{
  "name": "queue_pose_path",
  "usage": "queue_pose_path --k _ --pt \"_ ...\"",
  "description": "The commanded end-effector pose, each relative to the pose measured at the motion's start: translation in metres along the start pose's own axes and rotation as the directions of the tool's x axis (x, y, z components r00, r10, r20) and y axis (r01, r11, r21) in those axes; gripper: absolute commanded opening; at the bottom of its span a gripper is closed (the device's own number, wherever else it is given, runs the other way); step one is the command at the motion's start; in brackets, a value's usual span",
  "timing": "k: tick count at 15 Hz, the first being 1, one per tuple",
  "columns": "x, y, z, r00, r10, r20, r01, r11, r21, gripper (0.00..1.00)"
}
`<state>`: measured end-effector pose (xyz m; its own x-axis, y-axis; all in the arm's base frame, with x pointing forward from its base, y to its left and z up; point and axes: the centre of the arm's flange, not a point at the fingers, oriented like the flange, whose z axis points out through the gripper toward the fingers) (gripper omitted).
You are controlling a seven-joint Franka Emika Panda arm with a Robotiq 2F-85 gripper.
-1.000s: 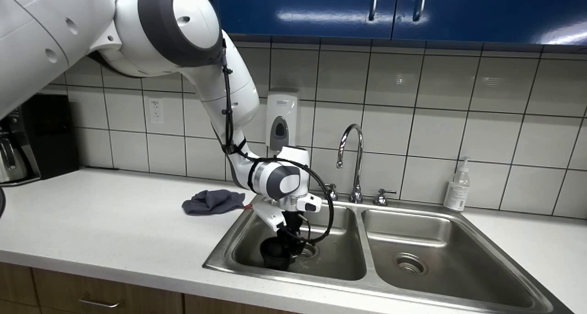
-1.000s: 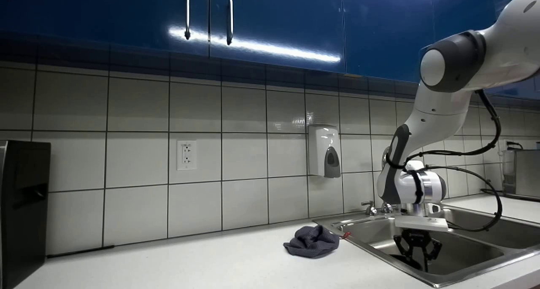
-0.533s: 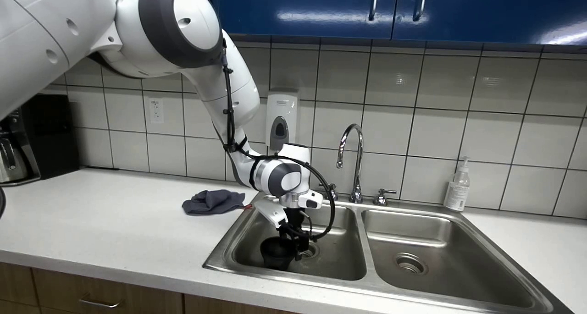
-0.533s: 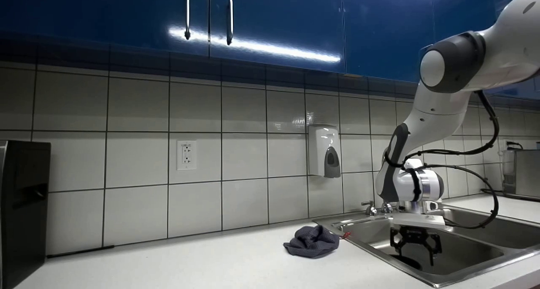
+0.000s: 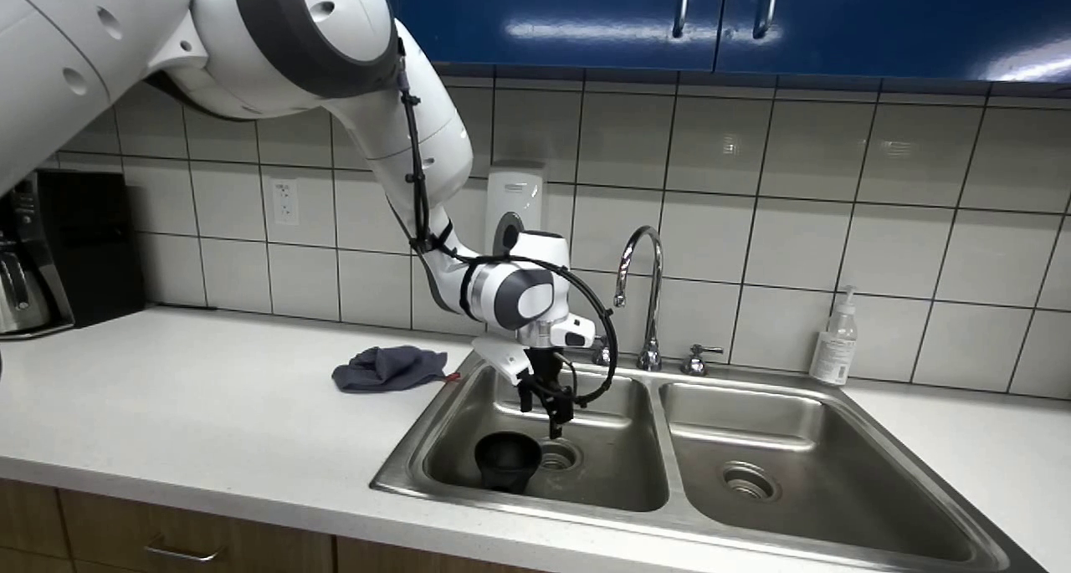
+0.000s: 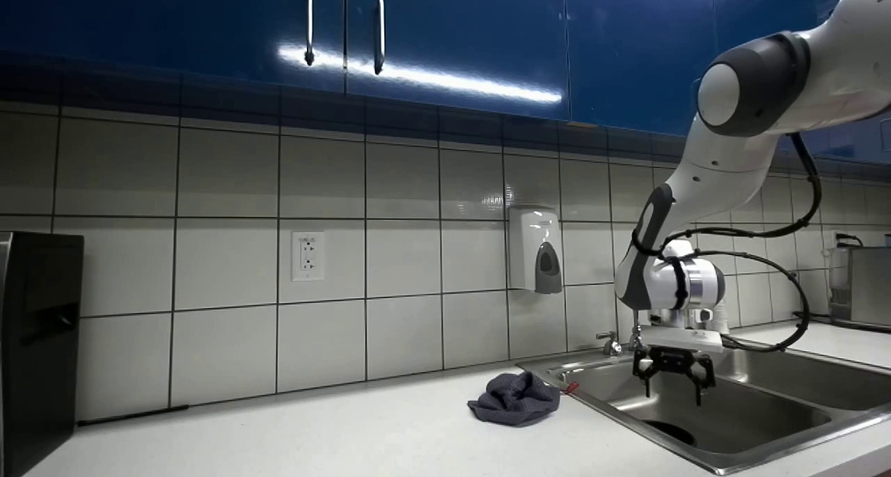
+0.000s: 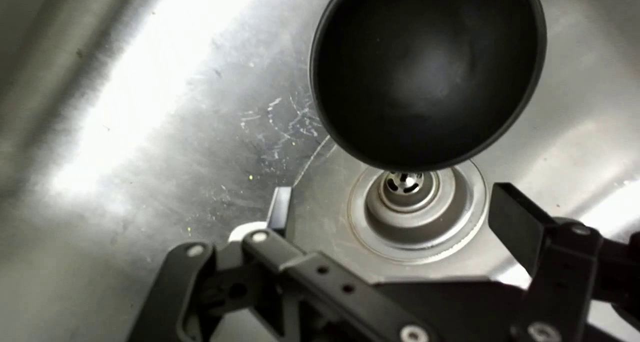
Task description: Put the black bowl inside the sink
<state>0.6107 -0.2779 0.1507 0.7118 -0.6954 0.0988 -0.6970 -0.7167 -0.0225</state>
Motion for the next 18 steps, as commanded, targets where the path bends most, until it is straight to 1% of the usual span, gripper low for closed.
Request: queue_pose_path --k 1,6,10,14,18 --pt "-0.006 -0.002 -0.045 0.999 -0.035 -0.039 0.037 0.998 0.052 1.0" --pt "-0.024 -0.012 -0.095 0.99 -0.112 -0.085 0.12 0.989 0.088 1.0" --pt "-0.056 -0.017 -0.134 0.975 -0.197 -0.106 0.209 0.971 0.114 1.0" --pt "-0.092 -0.014 -0.168 0.947 -0.292 -0.135 0.31 0.94 0.144 1.0" --pt "-0.132 -0.005 -0.201 0.904 -0.391 -0.173 0.419 0.892 0.169 1.0"
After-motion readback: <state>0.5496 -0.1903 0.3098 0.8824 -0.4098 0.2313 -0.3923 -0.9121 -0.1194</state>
